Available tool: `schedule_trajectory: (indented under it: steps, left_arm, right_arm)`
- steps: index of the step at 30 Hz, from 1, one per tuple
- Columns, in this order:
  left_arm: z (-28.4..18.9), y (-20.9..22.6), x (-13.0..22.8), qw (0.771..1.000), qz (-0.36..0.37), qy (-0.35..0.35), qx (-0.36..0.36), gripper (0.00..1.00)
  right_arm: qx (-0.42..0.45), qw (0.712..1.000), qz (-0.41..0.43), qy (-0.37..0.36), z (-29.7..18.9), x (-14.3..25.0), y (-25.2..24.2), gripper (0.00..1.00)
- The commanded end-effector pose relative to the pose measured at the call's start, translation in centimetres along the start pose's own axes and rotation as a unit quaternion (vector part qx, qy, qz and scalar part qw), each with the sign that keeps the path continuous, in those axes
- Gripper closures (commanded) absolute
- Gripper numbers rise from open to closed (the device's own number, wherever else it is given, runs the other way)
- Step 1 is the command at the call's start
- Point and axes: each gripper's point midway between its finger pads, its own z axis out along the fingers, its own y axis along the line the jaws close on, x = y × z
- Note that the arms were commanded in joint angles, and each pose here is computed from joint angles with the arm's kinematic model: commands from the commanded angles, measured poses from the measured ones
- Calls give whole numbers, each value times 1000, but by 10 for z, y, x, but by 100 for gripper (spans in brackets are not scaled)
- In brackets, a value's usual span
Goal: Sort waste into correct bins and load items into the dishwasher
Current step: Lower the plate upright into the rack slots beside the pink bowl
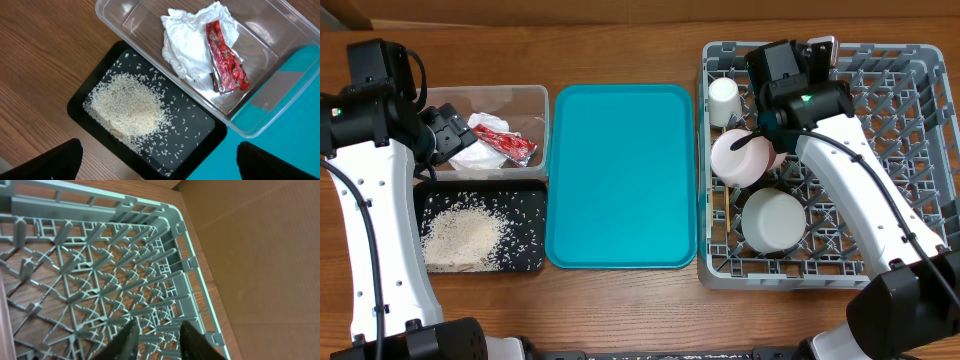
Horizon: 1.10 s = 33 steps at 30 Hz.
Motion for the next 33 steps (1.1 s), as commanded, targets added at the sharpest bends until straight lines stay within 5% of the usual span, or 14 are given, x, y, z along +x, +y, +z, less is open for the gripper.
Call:
schedule_trajectory:
  steps: [1,8,13,14,16,20,33]
  left_arm:
    - [-2,0,-4,1000,-3,-6,-1,0]
    - [-2,0,-4,1000,-3,-6,-1,0]
    - [-2,1,-4,1000,-3,-6,-1,0]
    - [-2,1,-4,1000,-3,-6,-1,0]
    - [-2,1,-4,1000,-3,-6,-1,0]
    - [-2,1,-4,1000,-3,-6,-1,0]
    - [-2,0,-4,1000,-3,-6,-1,0]
  right_arm:
    - [-22,999,16,-20,-15,-11,4,67]
    - [-182,981,60,-40,-58,-30,20,62]
    - [-345,934,78,-54,-109,-38,36,51]
    - [-383,919,78,-54,-122,-38,40,41]
    - [-440,894,70,-47,-142,-32,48,0]
    - [-487,871,60,-36,-157,-26,57,0]
    - [-486,871,59,-34,-156,-26,58,0]
